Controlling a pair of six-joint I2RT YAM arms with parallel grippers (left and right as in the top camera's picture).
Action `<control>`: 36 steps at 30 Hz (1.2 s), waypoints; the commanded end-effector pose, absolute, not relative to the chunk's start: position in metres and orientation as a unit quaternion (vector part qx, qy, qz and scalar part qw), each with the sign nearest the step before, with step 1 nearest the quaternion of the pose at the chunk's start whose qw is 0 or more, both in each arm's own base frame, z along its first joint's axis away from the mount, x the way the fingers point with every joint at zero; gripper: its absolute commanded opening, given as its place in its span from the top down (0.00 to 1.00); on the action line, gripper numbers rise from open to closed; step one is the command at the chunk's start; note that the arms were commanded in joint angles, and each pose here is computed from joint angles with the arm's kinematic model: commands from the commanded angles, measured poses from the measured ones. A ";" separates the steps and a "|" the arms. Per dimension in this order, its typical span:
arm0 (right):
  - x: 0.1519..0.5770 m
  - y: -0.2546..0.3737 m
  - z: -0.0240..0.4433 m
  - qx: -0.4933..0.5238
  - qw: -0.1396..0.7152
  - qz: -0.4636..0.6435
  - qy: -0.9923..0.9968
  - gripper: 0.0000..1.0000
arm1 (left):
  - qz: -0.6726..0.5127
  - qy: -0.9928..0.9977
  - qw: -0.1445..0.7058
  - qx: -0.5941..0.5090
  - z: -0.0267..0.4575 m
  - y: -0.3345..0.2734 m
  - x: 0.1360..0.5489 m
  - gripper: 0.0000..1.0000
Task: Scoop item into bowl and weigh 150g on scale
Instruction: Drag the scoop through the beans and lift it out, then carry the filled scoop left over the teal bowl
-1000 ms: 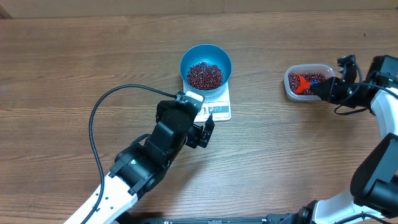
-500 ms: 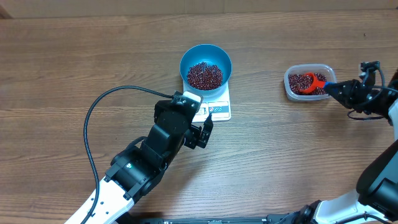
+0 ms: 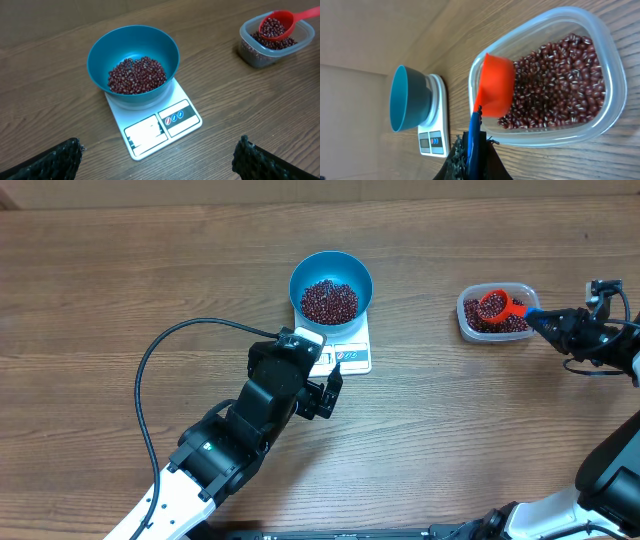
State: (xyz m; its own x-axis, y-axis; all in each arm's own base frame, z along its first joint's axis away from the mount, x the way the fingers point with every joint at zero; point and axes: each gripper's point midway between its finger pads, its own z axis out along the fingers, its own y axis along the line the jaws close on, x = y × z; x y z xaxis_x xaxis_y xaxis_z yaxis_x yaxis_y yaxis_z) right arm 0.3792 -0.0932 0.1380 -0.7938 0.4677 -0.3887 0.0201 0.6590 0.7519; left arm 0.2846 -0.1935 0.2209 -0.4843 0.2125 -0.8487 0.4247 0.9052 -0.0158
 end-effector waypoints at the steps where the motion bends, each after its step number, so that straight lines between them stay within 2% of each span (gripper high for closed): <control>1: 0.381 -0.093 0.148 0.140 0.301 0.415 0.847 0.96 | -0.110 0.849 0.481 0.189 0.228 -0.191 0.284 0.00; 11: 0.376 -0.103 0.174 0.144 0.337 0.473 0.801 0.96 | -0.106 0.851 0.477 0.193 0.226 -0.190 0.283 0.00; 21: 0.372 -0.086 0.217 0.106 0.366 0.574 0.725 0.96 | -0.107 0.850 0.479 0.192 0.227 -0.190 0.284 0.00; 36: 0.380 -0.028 0.226 0.042 0.329 0.617 0.714 0.96 | -0.112 0.845 0.488 0.189 0.232 -0.192 0.286 0.00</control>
